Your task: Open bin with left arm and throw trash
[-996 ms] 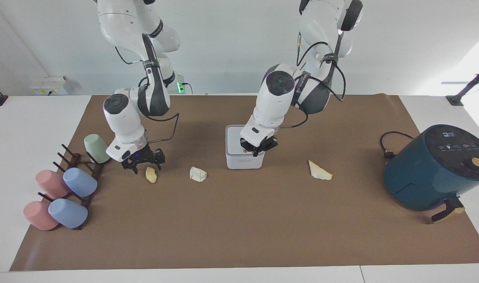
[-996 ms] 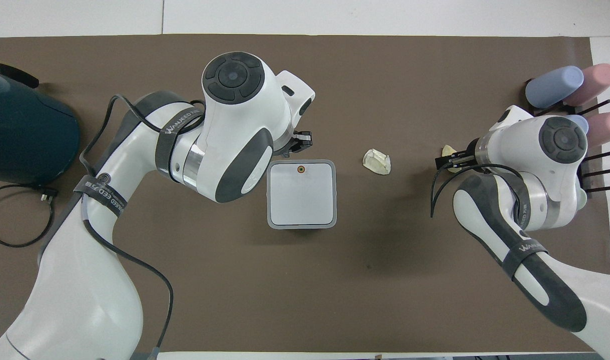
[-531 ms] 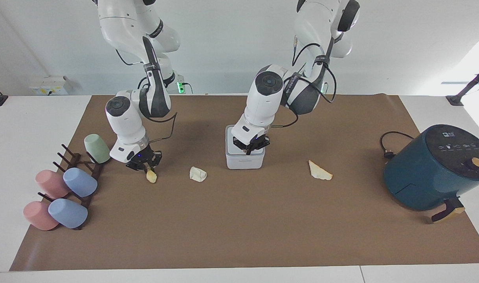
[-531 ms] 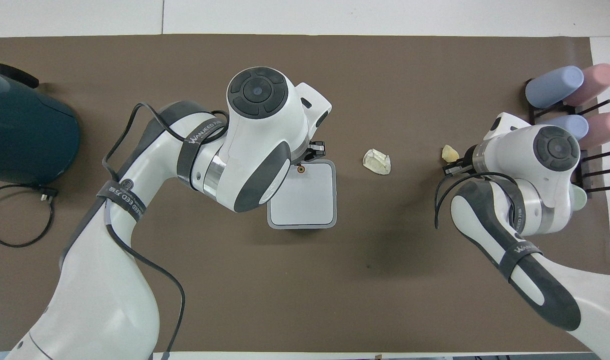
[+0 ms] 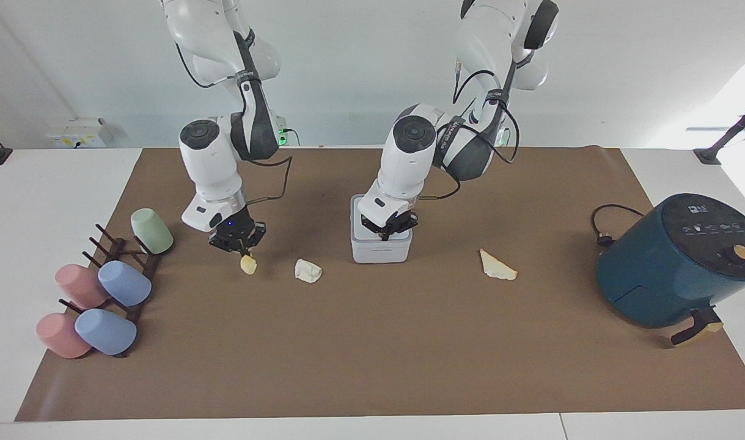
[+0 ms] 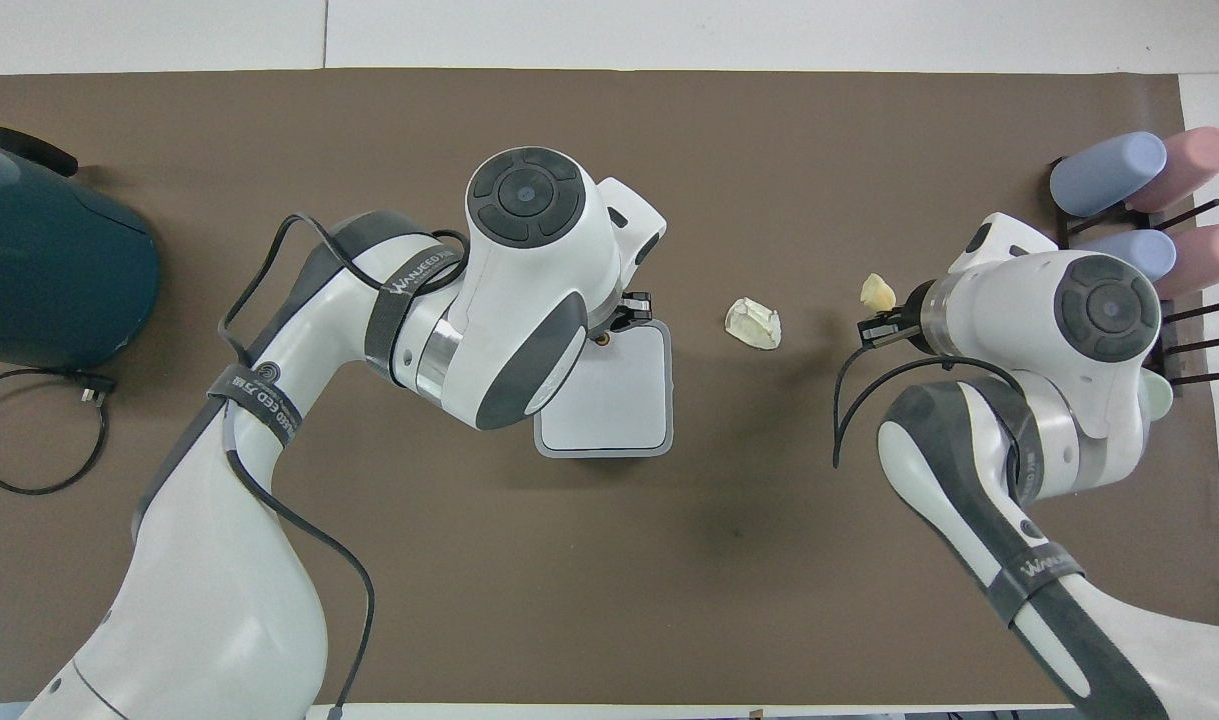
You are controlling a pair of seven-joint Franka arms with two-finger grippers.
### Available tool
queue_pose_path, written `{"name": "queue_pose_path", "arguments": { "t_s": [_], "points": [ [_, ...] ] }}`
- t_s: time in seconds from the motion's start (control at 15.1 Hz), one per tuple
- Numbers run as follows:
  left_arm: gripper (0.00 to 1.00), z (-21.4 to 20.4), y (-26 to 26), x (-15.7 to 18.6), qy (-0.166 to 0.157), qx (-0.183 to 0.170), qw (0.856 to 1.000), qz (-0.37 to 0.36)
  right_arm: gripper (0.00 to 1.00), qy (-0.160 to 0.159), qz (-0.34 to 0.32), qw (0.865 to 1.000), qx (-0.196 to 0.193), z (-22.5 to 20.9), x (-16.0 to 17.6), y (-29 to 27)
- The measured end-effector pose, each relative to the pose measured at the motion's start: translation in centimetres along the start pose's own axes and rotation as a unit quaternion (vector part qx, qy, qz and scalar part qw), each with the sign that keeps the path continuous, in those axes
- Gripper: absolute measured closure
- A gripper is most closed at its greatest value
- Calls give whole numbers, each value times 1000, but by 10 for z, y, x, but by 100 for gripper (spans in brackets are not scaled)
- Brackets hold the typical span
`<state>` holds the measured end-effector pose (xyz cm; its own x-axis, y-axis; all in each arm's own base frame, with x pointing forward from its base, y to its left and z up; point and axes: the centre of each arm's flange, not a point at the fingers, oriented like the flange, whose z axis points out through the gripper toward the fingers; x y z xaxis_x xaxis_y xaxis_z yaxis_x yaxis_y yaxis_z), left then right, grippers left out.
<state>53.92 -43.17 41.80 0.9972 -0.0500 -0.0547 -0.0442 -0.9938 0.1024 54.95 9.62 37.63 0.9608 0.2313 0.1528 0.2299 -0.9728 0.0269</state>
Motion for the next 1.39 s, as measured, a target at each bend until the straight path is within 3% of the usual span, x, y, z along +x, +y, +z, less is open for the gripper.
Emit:
{"name": "queue_pose_path", "arguments": {
  "t_s": [0.27,0.8,1.2,1.39],
  "points": [
    [99,1,0,-2,6,-3,1000,1,94,-5,46,999,3,-39,-8,-53],
    [99,3,0,-18,49,0,999,23,94,-10,123,992,10,-68,-25,-133],
    [99,-1,-4,-17,47,1,999,19,94,-1,128,992,13,-79,-24,-134],
    [99,-35,-27,-16,37,-2,999,1,94,-6,144,989,32,-91,-23,-135]
  ]
}}
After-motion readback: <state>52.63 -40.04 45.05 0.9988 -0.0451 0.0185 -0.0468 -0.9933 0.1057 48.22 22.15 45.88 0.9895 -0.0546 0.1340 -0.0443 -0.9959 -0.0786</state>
